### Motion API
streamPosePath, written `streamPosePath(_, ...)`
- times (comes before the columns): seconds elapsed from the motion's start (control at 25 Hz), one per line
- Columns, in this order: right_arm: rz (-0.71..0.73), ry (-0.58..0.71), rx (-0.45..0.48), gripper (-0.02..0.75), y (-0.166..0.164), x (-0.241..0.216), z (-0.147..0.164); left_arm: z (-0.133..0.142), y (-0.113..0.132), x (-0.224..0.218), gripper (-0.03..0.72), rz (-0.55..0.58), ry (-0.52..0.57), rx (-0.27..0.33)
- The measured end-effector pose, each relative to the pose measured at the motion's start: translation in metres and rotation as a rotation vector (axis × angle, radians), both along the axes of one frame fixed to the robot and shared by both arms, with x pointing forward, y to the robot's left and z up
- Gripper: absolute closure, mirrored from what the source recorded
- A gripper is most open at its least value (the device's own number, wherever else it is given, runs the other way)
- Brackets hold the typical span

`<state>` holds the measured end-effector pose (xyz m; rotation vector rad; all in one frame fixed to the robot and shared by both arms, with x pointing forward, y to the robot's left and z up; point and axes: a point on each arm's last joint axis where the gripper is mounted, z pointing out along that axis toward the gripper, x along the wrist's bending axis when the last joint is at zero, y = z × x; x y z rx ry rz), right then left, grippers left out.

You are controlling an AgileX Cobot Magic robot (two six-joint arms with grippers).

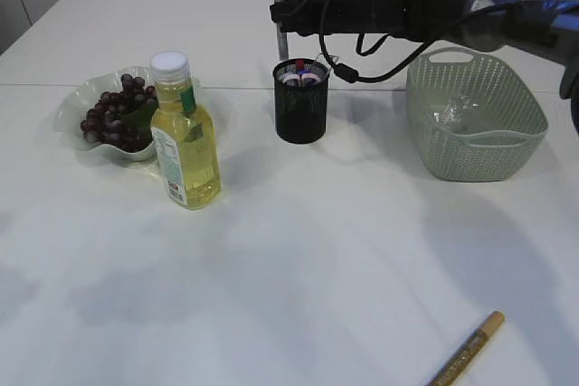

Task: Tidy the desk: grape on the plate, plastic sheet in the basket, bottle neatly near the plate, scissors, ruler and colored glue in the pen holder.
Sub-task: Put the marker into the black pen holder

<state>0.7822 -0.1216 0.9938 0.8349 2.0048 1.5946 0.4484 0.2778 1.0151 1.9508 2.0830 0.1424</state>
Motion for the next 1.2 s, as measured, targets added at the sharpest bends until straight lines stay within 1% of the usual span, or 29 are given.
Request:
streamPosePath(0.16, 0.003, -0.002, -0.022, 0.614, 0.000, 0.001, -0.005, 0.000, 0.000, 0.000, 0.273, 0.000, -0.003, 0.000)
streamPosePath(0.32, 0.014, -0.016, -0.070, 0.614, 0.000, 0.000, -0.008, 0.000, 0.001, 0.001, 0.273, -0.001, -0.016, 0.006)
streamPosePath(0.56, 0.017, -0.019, -0.085, 0.606, -0.001, 0.000, -0.008, 0.000, 0.001, 0.002, 0.273, -0.005, -0.024, 0.017)
streamPosePath(0.68, 0.019, -0.016, -0.084, 0.549, -0.001, 0.000, -0.008, 0.000, 0.001, 0.002, 0.273, -0.005, -0.024, 0.017)
streamPosePath(0.76, 0.020, -0.015, -0.084, 0.486, 0.000, 0.000, -0.008, 0.000, 0.001, 0.002, 0.273, -0.005, -0.024, 0.018)
streamPosePath(0.88, 0.019, -0.012, -0.079, 0.425, 0.000, 0.000, -0.008, 0.000, 0.001, 0.002, 0.273, -0.005, -0.021, 0.018)
streamPosePath(0.92, 0.015, -0.002, -0.070, 0.415, 0.000, 0.000, -0.008, 0.000, 0.001, 0.002, 0.273, -0.005, -0.021, 0.018)
streamPosePath(1.04, -0.016, 0.075, -0.001, 0.404, -0.003, 0.000, -0.006, 0.000, 0.002, 0.002, 0.273, -0.007, -0.020, 0.021)
streamPosePath(1.08, -0.028, 0.101, 0.006, 0.403, -0.005, -0.001, -0.003, 0.000, 0.002, 0.002, 0.273, -0.007, -0.020, 0.021)
streamPosePath(1.12, -0.036, 0.119, 0.001, 0.403, -0.005, -0.002, 0.003, 0.000, 0.002, 0.002, 0.273, -0.007, -0.020, 0.021)
streamPosePath(1.16, -0.045, 0.137, -0.026, 0.403, -0.008, -0.004, 0.007, 0.000, 0.002, 0.002, 0.273, -0.007, -0.020, 0.021)
streamPosePath(1.2, -0.059, 0.176, -0.033, 0.403, -0.010, -0.007, 0.013, 0.000, 0.002, 0.002, 0.273, -0.007, -0.020, 0.021)
